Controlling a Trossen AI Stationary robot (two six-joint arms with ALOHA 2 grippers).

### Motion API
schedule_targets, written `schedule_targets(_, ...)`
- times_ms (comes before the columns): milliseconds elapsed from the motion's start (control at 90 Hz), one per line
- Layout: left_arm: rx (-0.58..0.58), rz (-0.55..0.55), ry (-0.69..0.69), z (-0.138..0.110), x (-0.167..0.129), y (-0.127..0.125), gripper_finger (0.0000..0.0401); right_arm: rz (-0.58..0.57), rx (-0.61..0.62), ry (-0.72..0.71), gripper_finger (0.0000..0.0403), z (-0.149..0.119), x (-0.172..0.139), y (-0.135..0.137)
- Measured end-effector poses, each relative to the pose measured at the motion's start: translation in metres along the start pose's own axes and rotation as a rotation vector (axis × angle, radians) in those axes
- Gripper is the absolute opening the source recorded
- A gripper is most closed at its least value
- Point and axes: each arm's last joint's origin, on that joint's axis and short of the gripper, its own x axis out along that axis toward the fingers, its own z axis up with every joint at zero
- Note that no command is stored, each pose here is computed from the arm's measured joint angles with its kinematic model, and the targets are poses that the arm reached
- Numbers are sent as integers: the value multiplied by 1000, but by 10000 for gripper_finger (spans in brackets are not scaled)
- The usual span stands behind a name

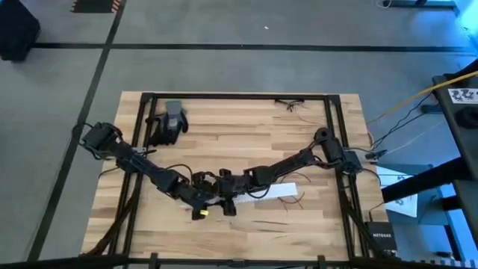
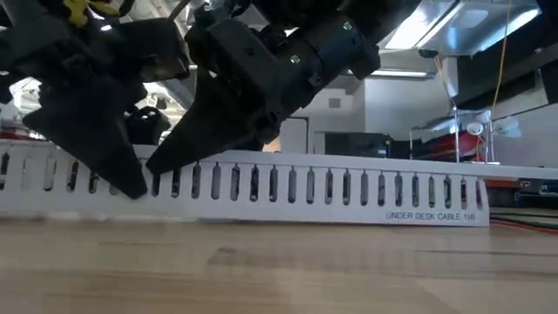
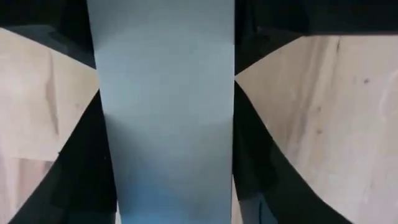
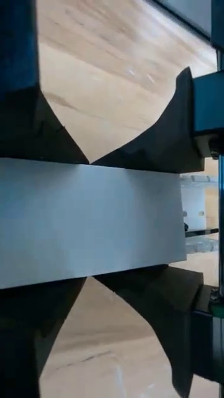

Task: Ziptie cables
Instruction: Close the white cable duct

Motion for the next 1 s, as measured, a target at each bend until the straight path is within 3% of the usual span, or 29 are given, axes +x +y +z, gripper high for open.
schedule_targets(389, -23, -5, 3, 0, 0, 0, 239, -12, -6, -2, 230, 0, 0, 0)
schedule_targets(722, -61, -26, 44, -2, -2, -1, 391, -18, -27, 9, 230, -3, 1, 0)
schedule_targets(1000, -11, -122, 139, -6, -13, -1, 381, -14, -29, 5, 230, -2, 1, 0)
